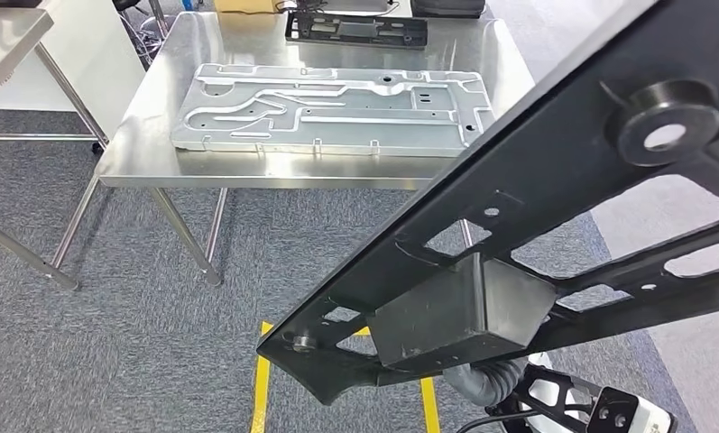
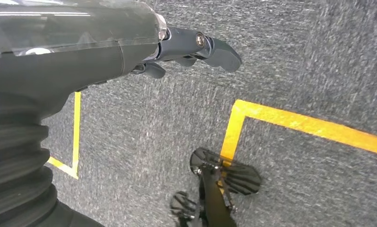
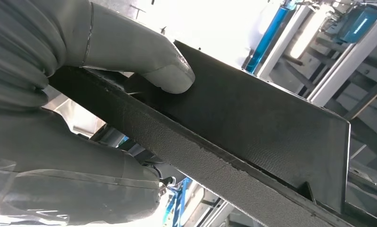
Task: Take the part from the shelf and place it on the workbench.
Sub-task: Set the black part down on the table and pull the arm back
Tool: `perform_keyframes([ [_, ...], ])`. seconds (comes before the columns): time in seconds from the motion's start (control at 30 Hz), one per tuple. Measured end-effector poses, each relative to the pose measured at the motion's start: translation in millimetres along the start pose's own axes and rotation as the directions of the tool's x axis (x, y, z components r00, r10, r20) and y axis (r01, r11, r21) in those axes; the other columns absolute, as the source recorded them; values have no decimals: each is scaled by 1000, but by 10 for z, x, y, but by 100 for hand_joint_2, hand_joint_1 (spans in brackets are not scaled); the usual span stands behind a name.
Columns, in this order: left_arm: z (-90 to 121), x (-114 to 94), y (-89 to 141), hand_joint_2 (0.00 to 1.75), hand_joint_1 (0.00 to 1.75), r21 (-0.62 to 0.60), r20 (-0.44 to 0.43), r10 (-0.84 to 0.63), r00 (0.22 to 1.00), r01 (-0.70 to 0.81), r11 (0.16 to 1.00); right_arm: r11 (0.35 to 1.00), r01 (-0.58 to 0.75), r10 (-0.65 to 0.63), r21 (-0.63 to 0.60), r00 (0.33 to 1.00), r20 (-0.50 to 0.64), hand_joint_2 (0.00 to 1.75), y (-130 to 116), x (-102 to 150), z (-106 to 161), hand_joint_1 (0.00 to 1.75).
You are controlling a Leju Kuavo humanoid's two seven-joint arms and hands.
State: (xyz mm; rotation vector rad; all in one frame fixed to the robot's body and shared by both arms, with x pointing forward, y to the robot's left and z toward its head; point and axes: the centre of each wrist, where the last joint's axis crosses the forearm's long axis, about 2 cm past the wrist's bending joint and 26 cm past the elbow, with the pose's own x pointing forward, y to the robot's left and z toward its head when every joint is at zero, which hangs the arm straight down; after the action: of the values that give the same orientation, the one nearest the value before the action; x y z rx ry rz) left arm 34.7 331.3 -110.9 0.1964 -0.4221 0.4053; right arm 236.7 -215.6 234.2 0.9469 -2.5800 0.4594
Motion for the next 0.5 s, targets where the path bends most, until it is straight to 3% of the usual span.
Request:
perform_keyframes([
  [0.5, -1, -1, 21, 175, 0, 5, 1, 14, 1000, -14, 1000, 1000, -5, 5, 7, 999, 34, 175, 16, 147, -10, 175],
])
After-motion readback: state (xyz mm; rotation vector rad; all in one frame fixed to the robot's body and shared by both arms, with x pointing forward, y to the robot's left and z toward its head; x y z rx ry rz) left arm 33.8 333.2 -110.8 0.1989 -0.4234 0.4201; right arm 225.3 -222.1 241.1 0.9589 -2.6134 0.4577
